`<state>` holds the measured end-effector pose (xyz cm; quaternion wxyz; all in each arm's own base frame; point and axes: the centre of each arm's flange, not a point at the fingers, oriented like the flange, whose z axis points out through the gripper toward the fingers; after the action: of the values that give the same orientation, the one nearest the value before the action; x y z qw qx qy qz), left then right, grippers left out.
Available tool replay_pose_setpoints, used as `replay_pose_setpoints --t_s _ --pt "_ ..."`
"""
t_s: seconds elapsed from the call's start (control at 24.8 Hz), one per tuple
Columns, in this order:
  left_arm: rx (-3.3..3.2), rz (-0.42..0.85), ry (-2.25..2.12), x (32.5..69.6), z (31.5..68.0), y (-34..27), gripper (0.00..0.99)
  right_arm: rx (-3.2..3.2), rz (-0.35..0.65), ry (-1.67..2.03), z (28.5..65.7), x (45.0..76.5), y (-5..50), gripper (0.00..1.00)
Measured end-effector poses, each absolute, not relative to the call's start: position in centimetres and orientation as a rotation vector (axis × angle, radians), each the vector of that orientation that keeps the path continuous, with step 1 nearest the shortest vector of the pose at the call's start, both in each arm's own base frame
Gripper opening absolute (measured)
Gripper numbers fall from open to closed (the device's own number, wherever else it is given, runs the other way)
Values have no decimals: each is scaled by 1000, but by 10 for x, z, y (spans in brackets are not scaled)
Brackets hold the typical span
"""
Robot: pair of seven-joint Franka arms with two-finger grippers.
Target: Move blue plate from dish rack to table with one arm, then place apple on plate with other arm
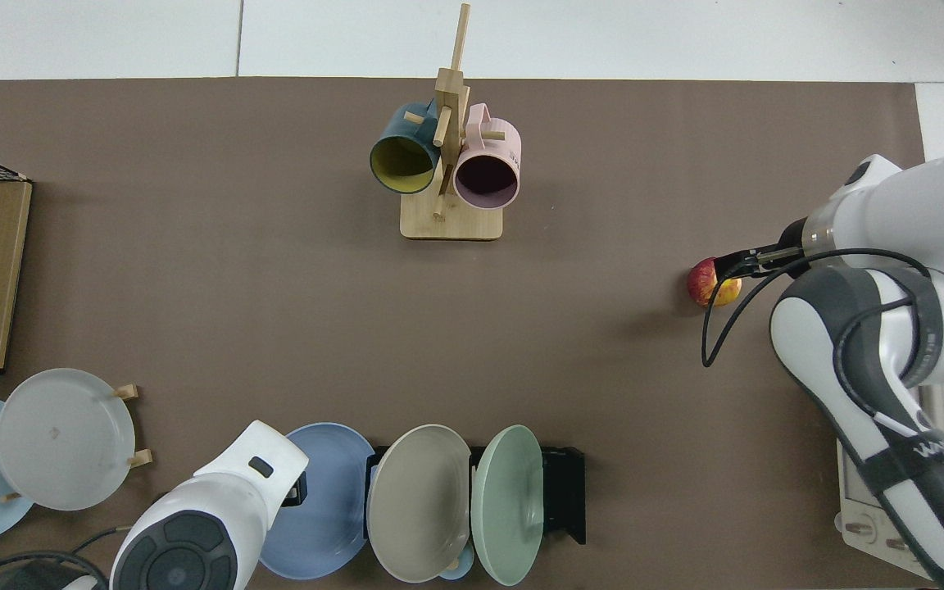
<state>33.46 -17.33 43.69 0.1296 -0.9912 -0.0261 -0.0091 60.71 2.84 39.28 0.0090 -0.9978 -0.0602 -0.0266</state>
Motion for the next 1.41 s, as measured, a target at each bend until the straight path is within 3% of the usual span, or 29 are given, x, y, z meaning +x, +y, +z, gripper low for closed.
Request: replay_pose_setpoints --t_s 0.44,0.64,0.89,1.13,1.21,1.37,1.41 --pt "-2839 -53 -32 326 416 -188 965 -3118 -52 -187 343 618 29 1000" --pt "-2839 -31 -6 328 412 -185 630 -3118 -7 -185 322 618 29 1000" --pt "-2839 -2 11 331 404 -184 586 -3119 24 -182 309 618 28 1000" --pt "-2816 -13 33 332 405 -183 123 -3120 45 -181 299 617 27 978" --pt "-2804 -32 42 333 409 -184 115 -3122 35 -181 295 617 26 974" --pt "-2749 -80 6 329 415 -191 84 -3124 23 -180 289 615 25 718" --pt "-2735 -90 -8 328 417 -194 84 -3124 23 -180 290 615 25 709"
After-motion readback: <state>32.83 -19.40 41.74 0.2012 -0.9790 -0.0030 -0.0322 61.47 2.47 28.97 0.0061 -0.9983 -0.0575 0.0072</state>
